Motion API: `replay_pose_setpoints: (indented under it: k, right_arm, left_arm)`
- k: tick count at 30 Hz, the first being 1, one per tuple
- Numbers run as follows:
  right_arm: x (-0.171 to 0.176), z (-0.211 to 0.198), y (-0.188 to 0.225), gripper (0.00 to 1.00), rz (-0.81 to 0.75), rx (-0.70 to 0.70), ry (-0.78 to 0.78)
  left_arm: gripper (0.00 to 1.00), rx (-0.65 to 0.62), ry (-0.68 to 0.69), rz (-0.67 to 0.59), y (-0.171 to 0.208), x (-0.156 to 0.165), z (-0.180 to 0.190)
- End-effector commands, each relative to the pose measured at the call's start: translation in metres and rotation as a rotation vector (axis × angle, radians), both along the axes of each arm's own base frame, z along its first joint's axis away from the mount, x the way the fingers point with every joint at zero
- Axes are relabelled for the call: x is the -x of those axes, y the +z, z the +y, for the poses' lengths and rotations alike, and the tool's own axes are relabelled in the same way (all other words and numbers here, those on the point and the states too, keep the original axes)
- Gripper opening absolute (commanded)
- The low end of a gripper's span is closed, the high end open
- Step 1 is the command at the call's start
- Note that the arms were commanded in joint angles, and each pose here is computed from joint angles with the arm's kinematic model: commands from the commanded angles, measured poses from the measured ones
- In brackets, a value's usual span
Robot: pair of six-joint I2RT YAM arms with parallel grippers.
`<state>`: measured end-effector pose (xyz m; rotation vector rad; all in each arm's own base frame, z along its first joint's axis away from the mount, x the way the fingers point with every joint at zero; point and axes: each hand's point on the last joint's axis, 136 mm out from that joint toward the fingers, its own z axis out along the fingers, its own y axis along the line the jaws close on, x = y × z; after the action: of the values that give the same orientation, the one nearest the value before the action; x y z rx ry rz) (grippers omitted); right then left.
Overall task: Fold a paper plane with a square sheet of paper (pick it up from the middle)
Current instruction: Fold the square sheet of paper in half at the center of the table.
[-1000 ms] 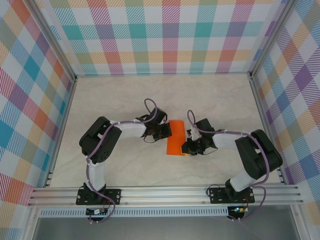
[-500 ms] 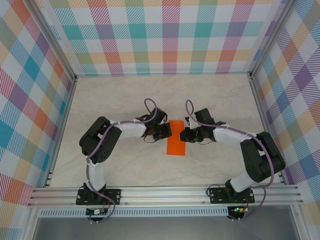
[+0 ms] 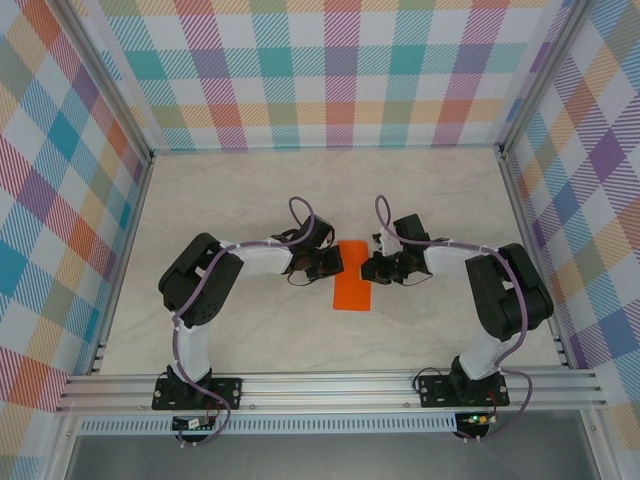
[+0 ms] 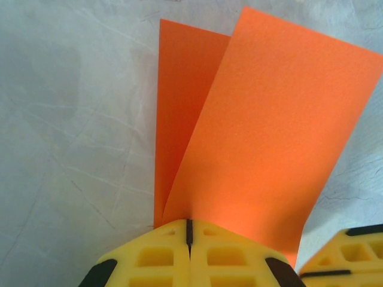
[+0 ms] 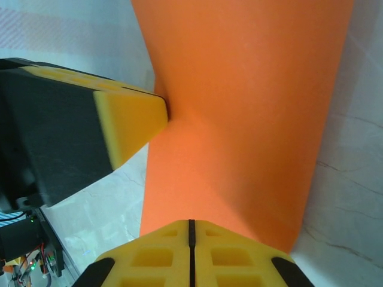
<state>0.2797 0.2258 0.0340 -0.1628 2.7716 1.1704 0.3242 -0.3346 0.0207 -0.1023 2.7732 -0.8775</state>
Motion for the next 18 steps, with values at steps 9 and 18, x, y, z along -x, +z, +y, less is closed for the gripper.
replay_pose_setpoints:
  k: [9,18]
  right_arm:
    - [-0.001,-0.006,-0.023,0.07,0.024,0.020,0.001]
    - [-0.029,0.010,0.028,0.08,-0.076,-0.115,0.031]
  left_arm:
    - [0.00,-0.161,-0.028,0.111,-0.045,0.027,0.022]
    - [0.00,-0.167,-0.027,0.103,-0.042,0.026,0.023]
